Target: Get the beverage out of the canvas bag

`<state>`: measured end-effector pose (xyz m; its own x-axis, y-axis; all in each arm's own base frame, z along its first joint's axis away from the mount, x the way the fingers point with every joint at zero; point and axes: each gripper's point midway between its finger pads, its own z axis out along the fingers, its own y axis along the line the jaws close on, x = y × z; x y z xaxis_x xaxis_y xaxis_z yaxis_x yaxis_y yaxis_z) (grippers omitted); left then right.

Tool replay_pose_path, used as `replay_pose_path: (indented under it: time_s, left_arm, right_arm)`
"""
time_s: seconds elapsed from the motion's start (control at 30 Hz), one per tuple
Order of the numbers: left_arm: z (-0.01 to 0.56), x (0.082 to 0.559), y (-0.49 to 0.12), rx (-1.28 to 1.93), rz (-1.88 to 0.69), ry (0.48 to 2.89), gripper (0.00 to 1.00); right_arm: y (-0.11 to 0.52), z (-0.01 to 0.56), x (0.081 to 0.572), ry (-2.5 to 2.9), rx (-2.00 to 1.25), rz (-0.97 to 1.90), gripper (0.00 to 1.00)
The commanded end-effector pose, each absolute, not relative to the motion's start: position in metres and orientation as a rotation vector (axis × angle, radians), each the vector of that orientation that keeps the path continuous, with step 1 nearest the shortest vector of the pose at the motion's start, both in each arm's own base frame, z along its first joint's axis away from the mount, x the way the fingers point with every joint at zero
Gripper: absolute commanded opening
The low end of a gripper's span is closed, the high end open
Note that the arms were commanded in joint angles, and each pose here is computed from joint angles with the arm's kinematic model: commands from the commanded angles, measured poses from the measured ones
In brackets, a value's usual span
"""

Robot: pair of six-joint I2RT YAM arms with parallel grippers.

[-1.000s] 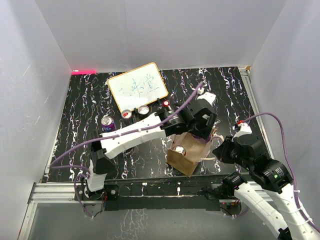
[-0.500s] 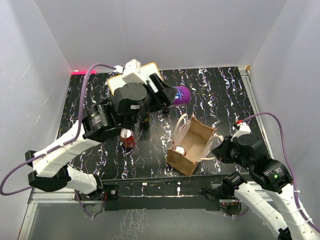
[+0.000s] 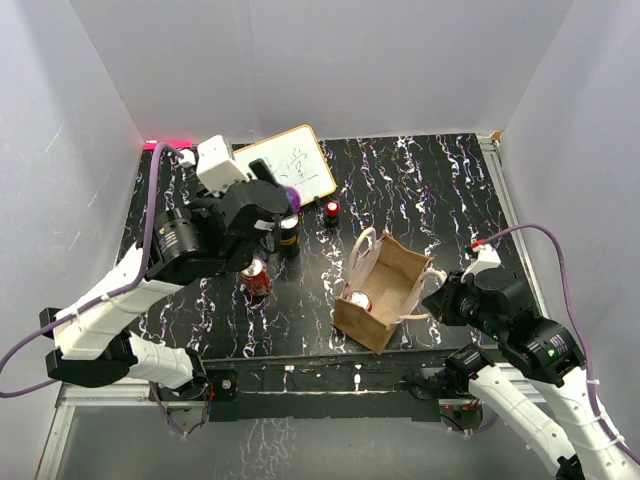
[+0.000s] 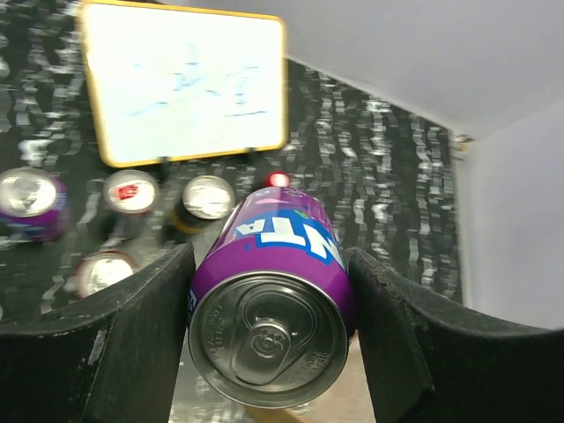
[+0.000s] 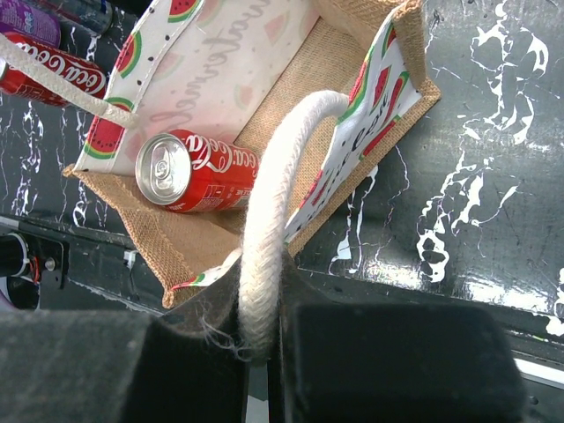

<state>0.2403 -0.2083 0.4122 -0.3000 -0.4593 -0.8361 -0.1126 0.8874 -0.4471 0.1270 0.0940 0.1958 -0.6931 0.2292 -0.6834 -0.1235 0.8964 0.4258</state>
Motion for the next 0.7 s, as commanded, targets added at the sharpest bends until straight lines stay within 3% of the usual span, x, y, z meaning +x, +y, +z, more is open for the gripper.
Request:
replay_pose_path:
  time_s: [0.0,0.2,0.67]
  left_arm:
    - [0.410,0.230,-0.131,-0.535,-0.161,1.808,0.00]
    - [0.367,0.220,-0.107,-0.460,0.040,1.917,0.00]
    - [0.257,0.194,-0.077,-0.467,0.248,2.184,0.00]
  right_arm:
    - [0.099,0.212,0.134,2.184,0.043,0.613,0.08]
    - [0.101,0.211,0.133,2.186,0.034,0.618,0.08]
    - [0.103,0.210,0.131,2.187,0.014,0.632,0.08]
